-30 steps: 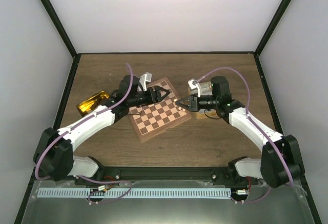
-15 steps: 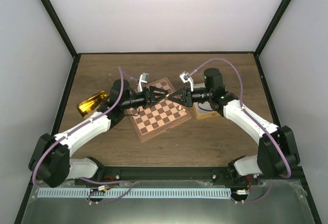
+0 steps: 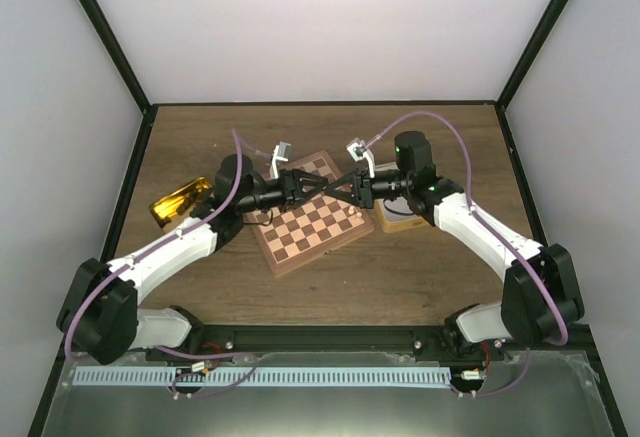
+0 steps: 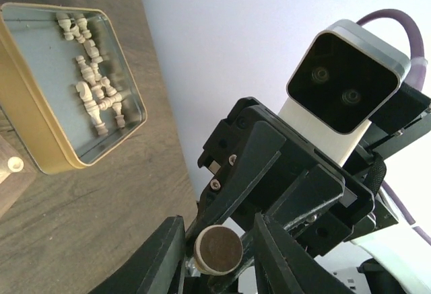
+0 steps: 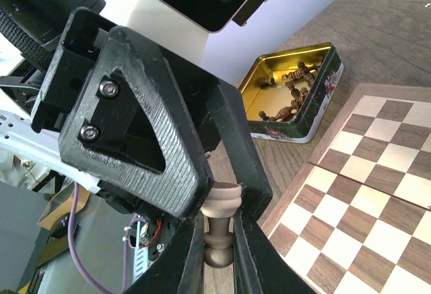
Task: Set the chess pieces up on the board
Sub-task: Place the chess piece on the chessboard.
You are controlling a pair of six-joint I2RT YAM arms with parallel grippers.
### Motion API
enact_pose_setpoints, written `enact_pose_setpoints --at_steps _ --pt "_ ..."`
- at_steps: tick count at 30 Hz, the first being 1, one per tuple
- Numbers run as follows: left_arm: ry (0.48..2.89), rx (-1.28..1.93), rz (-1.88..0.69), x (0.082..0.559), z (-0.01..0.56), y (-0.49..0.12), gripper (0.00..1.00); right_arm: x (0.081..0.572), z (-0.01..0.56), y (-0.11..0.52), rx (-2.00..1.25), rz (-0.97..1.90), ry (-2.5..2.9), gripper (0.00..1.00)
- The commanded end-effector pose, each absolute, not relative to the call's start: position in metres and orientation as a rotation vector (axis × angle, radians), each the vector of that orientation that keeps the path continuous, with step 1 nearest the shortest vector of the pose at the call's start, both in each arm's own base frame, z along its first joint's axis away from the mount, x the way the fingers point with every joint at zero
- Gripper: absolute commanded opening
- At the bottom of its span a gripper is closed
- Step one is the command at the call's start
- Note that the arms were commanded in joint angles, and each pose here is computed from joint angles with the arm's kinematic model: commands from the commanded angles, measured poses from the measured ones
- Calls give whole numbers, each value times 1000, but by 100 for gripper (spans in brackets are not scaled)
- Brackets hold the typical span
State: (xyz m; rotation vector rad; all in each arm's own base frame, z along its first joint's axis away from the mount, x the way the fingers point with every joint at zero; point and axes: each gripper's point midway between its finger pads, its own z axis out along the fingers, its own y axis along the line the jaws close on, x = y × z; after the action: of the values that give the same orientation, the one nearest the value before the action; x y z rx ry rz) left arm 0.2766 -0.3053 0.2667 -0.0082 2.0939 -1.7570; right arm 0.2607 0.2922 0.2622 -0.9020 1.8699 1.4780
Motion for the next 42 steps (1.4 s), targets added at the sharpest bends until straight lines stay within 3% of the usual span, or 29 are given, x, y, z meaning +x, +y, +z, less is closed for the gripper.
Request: enact_pose_setpoints --at_steps 1,4,9,10,13,16,25,32,39,42 --pt "2090 19 -1764 277 269 -308 30 266 277 298 -920 1475 1820 5" --pt "2105 18 -1749 278 266 -308 28 266 280 300 -914 1475 1816 5" --pt "2067 25 -1752 281 278 -308 15 265 281 299 -914 1467 1812 9" --pt "2054 21 -1752 282 281 -308 14 264 282 299 -906 1467 1816 14" --pt "2005 -11 -1757 285 293 -304 11 266 290 296 -824 1481 1824 42" --pt "1930 -44 -1795 287 309 -301 11 262 304 290 -686 1552 1782 50" --pt "1821 -146 -1885 291 336 -295 10 264 320 270 -244 1726 1740 50" --pt "1824 -176 -1900 294 334 -296 10 263 323 280 -262 1802 1734 49" --pt "1844 -189 -1911 296 327 -299 10 269 323 290 -245 1825 1743 32" --pt "1854 -193 -1909 296 323 -299 10 270 325 291 -242 1832 1733 30"
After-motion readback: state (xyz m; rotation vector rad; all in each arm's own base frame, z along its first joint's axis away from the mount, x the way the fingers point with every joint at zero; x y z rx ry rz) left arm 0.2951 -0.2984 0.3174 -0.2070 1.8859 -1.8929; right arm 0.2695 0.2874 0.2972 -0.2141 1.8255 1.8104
